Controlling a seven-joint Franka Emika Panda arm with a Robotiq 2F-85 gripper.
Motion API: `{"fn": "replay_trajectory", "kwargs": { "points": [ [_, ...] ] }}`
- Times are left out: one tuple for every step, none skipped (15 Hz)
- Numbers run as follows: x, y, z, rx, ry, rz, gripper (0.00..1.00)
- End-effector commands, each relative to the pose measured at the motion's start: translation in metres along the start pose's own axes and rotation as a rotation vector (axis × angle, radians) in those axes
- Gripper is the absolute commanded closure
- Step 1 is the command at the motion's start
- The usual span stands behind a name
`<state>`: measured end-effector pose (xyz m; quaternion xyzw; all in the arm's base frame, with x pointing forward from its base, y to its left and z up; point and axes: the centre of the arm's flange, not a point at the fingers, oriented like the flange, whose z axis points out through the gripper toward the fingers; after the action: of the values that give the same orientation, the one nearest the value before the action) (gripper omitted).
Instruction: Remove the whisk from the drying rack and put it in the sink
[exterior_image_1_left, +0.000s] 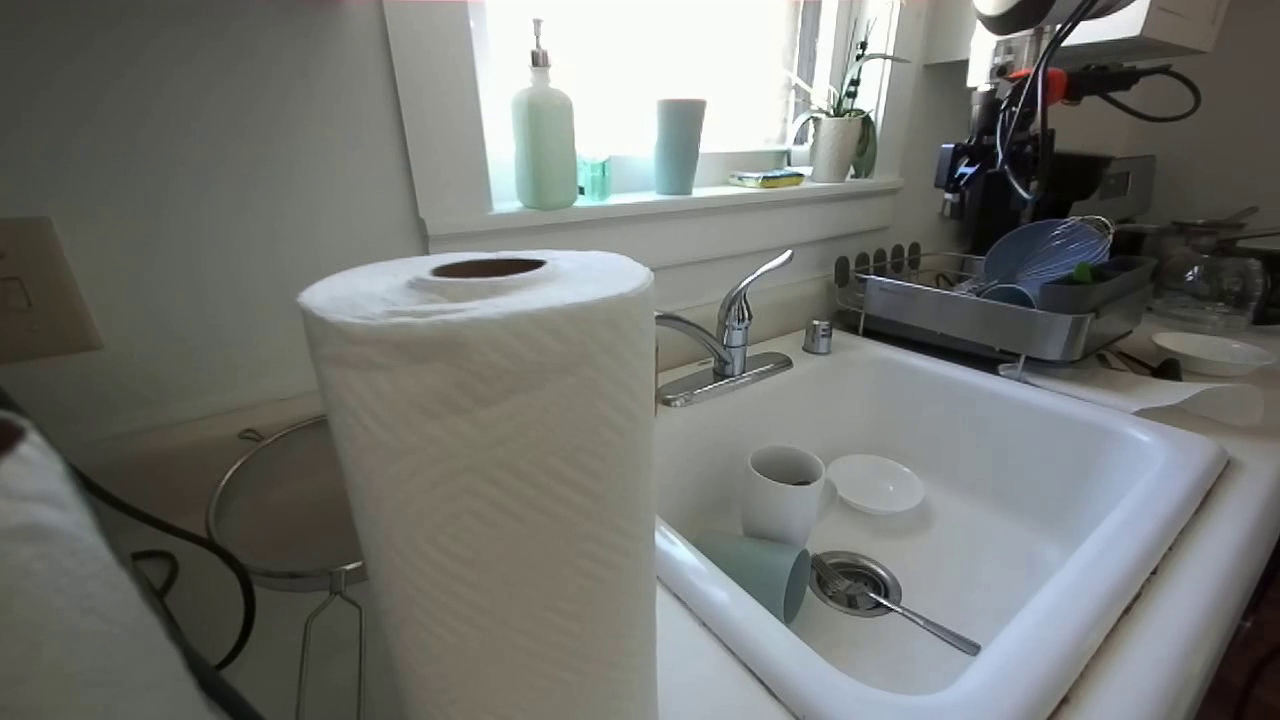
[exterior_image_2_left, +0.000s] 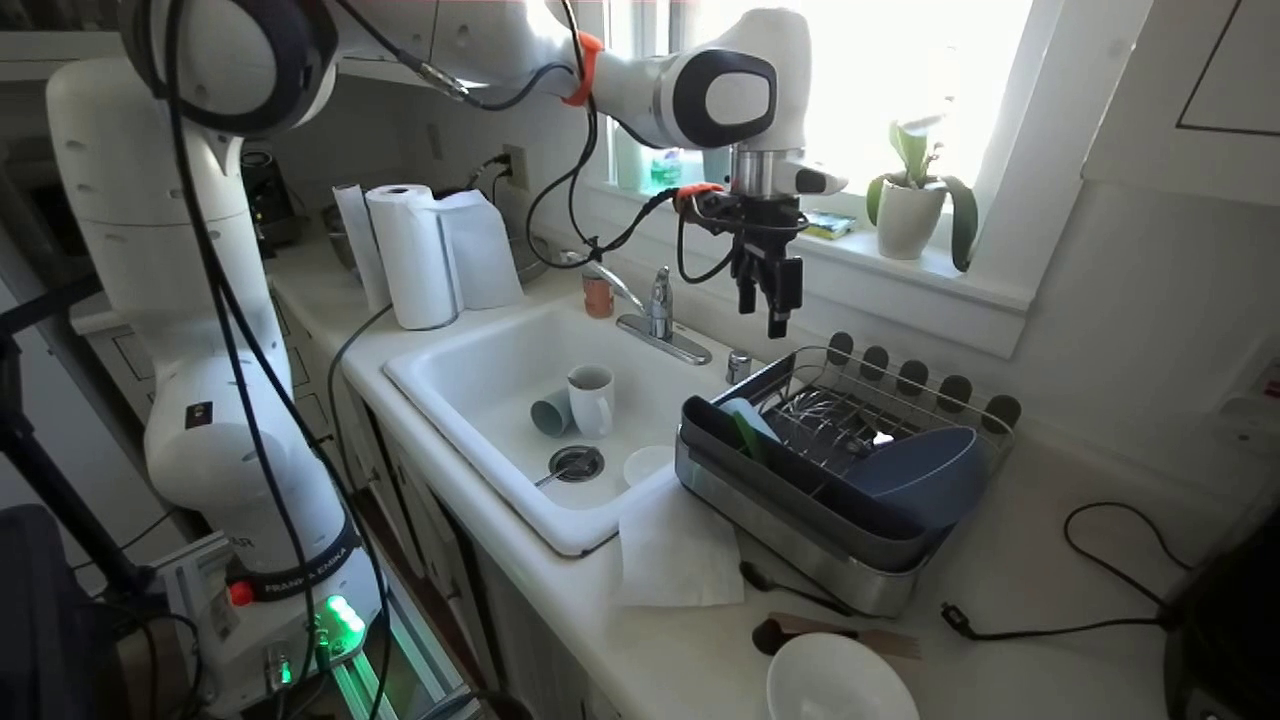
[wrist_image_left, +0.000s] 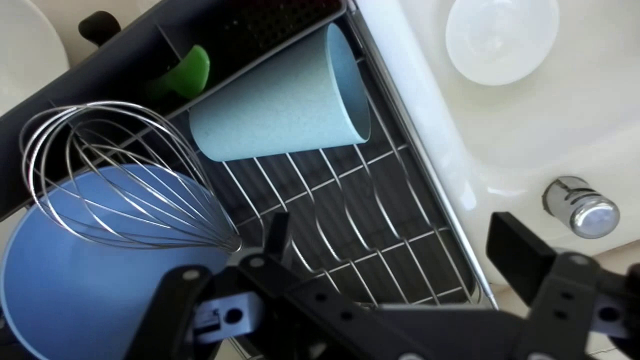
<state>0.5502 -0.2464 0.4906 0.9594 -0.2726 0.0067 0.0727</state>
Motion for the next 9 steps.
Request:
{"fn": "replay_trajectory", "kwargs": {
  "points": [
    [0.001,0.0,-0.001,0.0,0.002,0.0,0.0],
    [0.001,-0.001,-0.001,0.0,0.003,-0.001,0.0],
    [0.001,-0.001,-0.002,0.0,0.004,-0.001,0.0],
    [0.002,-0.001,-0.002,0.0,0.005,-0.001,0.0],
    [0.002,-0.001,-0.002,0.0,0.006,-0.001,0.0],
    [0.014,0.0,0.001,0.001,0.013,0.007,0.0],
    [0.031,0.006,0.006,0.004,-0.012,0.006,0.0],
    [0.042,0.011,0.011,0.012,-0.022,-0.001,0.0],
    [0.057,0.019,0.018,0.016,-0.029,0.001,0.0]
  ]
}}
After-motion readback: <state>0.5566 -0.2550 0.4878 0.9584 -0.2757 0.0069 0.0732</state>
